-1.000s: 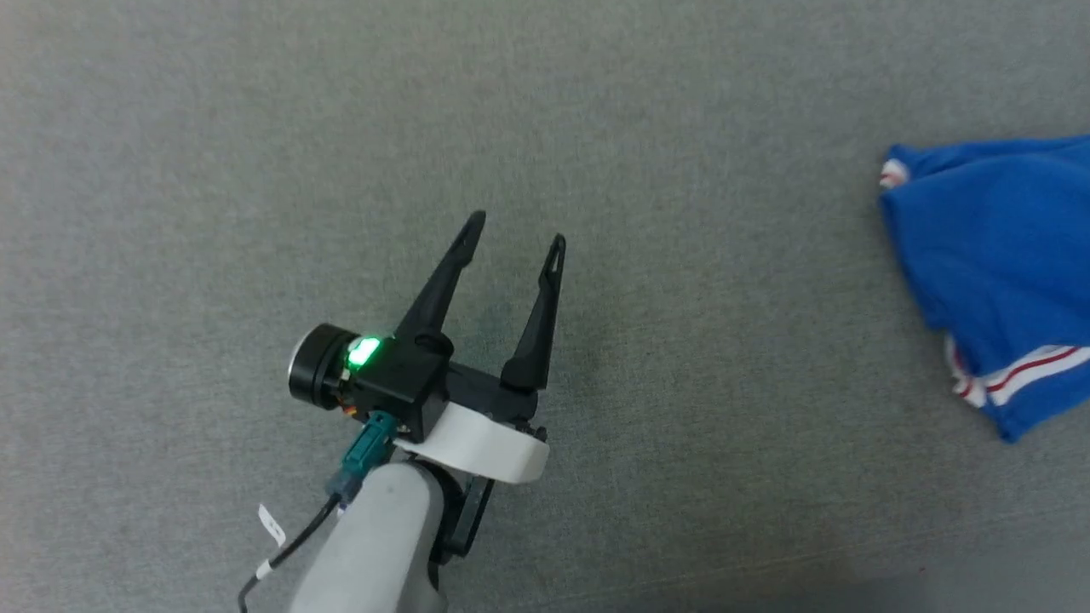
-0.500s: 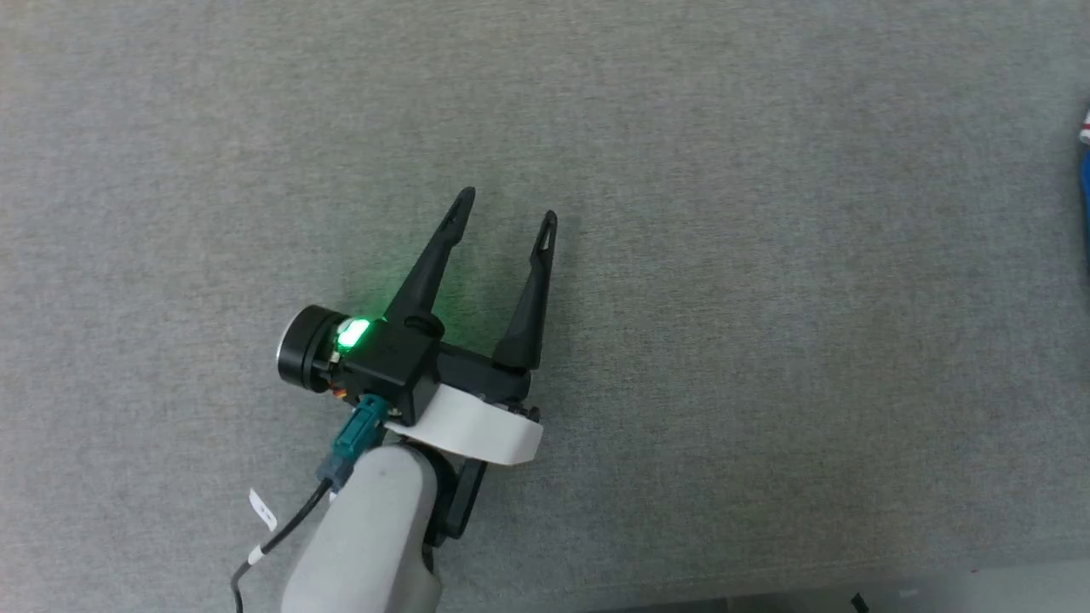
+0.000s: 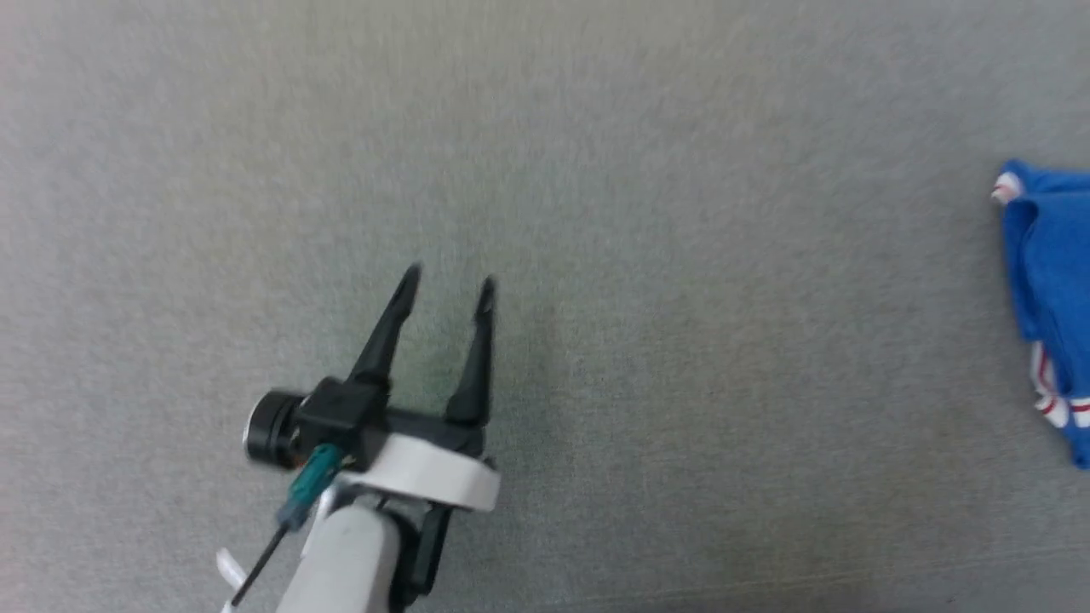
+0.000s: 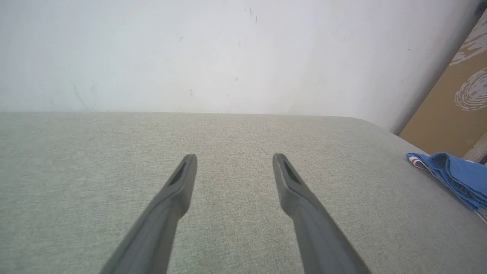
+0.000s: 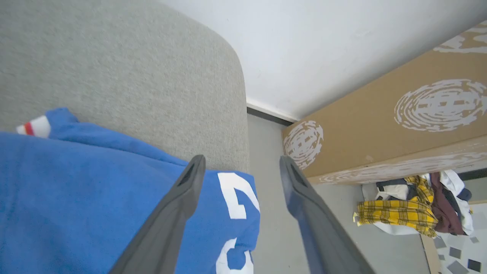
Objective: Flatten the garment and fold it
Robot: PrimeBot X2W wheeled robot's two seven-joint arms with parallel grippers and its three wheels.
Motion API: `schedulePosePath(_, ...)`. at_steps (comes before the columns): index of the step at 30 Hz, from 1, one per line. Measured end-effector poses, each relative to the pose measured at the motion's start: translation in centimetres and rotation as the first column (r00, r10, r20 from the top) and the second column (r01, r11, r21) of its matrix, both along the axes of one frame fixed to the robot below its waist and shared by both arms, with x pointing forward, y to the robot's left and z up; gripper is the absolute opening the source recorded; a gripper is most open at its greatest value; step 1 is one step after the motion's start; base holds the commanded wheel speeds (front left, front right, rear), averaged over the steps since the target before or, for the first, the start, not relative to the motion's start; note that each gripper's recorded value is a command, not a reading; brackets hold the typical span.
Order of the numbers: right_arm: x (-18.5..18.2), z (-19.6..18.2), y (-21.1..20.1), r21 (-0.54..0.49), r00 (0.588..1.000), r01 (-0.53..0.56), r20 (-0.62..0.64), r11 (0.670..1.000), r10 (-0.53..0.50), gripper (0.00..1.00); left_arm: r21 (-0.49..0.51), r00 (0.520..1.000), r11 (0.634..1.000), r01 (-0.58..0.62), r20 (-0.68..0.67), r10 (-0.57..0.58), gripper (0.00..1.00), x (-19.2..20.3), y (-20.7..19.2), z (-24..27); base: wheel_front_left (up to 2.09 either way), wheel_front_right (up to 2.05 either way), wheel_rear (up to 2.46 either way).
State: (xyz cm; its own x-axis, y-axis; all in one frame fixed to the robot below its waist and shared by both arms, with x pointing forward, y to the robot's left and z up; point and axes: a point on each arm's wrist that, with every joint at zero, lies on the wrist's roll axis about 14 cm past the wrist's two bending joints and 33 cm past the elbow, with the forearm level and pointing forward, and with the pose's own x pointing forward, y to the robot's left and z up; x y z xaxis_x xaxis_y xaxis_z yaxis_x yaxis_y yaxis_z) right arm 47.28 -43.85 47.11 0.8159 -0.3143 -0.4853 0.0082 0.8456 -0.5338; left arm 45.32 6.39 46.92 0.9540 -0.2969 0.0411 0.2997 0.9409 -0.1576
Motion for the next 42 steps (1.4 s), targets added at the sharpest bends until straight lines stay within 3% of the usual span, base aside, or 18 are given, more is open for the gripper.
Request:
schedulePosePath(5,1.1,6.6,3.9,0.057,0.962,-0.112,0.257,0.992,0.093,1.00,-0.009,0.996,0.996,-0.085,0.027,0.085,1.00,-1.8,2.6,2.1,0.00,0.00,0.00)
schedulePosePath(9,1.0,11.4,8.3,0.096,0.874,-0.235,0.456,0.967,0.167,1.00,-0.001,0.985,0.986,-0.164,0.063,0.164,1.00,-3.4,5.2,3.8,0.00,0.00,0.00)
schedulePosePath(13,-0.6,14.9,11.7,0.135,0.767,-0.324,0.617,0.936,0.176,1.00,0.008,0.970,0.976,-0.218,0.108,0.216,1.00,-5.0,7.1,5.6,0.00,0.00,0.00)
schedulePosePath(18,-3.7,15.6,15.6,0.190,0.683,-0.398,0.714,0.898,0.152,1.00,0.019,0.953,0.963,-0.268,0.151,0.263,1.00,-6.9,8.7,7.0,0.00,0.00,0.00)
schedulePosePath(25,-7.4,12.8,19.8,0.329,0.652,-0.439,0.757,0.836,0.045,1.00,0.056,0.938,0.947,-0.316,0.166,0.303,1.00,-9.1,10.0,7.1,0.00,0.00,0.00)
schedulePosePath(30,-9.7,10.3,22.6,0.409,0.659,-0.454,0.752,0.792,-0.011,1.00,0.065,0.933,0.938,-0.340,0.147,0.328,1.00,-10.1,10.7,6.4,0.00,0.00,0.00)
schedulePosePath(42,-12.7,7.3,25.0,0.381,0.698,-0.454,0.714,0.805,0.055,1.00,0.082,0.932,0.931,-0.357,0.099,0.348,1.00,-11.8,11.4,4.6,0.00,0.00,0.00)
